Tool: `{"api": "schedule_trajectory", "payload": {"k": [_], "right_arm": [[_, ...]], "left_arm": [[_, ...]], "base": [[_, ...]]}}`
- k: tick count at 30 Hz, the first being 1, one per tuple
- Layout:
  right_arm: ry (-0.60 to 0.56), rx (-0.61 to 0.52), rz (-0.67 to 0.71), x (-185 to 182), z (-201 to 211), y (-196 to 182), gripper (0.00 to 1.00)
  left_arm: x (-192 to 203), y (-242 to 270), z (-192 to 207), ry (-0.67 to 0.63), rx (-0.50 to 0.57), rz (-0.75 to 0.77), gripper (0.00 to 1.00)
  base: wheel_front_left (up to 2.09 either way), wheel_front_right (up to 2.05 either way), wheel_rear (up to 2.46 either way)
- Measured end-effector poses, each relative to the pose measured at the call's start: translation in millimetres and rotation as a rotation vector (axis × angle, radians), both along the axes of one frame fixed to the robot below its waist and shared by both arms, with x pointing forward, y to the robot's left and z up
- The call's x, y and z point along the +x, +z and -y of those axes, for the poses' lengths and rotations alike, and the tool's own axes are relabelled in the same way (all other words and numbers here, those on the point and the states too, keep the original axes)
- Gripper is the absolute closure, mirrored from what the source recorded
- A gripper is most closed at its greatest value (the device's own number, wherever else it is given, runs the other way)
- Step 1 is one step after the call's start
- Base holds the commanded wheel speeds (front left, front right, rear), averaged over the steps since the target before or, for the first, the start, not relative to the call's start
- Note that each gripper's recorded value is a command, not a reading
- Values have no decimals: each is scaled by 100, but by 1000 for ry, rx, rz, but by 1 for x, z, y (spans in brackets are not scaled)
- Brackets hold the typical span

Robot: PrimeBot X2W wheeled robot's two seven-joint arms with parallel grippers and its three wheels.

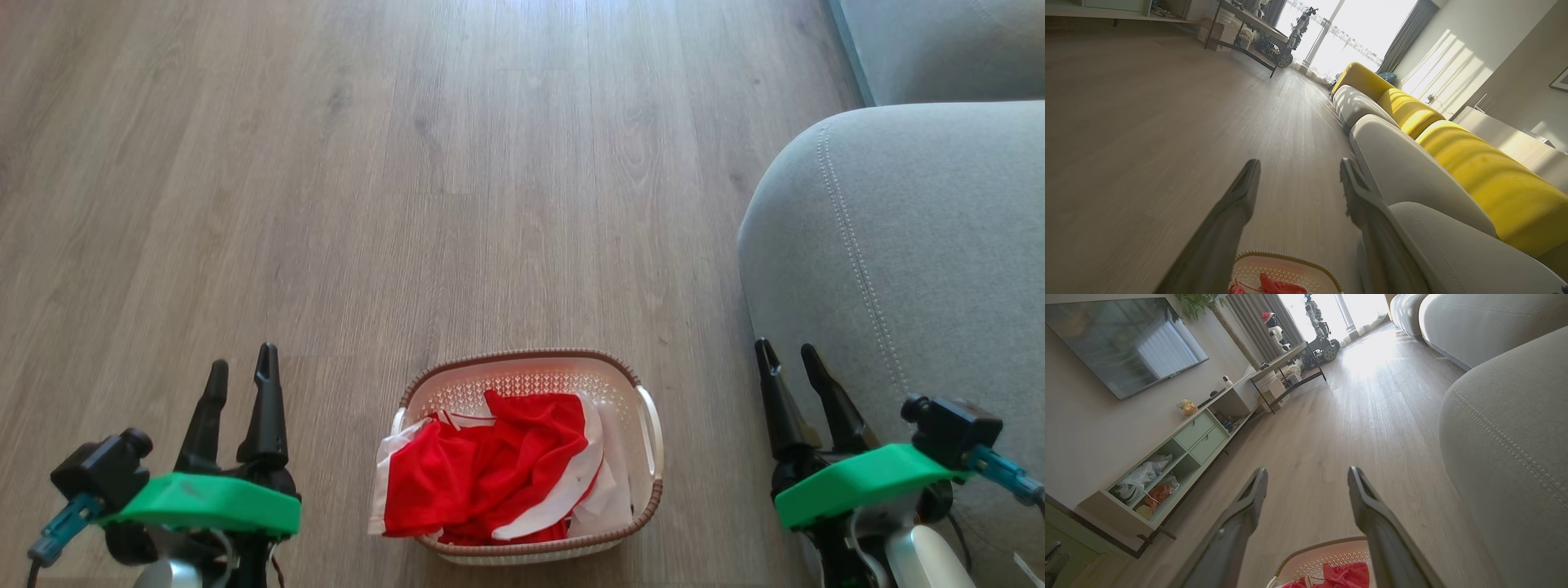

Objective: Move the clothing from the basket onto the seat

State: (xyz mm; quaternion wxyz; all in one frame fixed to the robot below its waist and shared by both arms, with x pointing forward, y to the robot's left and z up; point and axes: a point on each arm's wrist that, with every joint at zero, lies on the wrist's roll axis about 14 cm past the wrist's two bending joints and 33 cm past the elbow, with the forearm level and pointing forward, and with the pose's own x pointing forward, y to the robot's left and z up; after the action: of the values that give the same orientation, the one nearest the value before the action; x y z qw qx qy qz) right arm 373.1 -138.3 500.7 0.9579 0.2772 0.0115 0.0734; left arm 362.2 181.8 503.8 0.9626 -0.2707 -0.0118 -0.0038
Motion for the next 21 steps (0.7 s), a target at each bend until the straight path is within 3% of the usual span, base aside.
{"api": "schedule_trajectory", "payload": {"k": [21], "right_arm": [[56,-210,120,1,-17,17,0]], "left_arm": [[1,17,8,-24,230,84,0]], "base": [[0,0,0]]}}
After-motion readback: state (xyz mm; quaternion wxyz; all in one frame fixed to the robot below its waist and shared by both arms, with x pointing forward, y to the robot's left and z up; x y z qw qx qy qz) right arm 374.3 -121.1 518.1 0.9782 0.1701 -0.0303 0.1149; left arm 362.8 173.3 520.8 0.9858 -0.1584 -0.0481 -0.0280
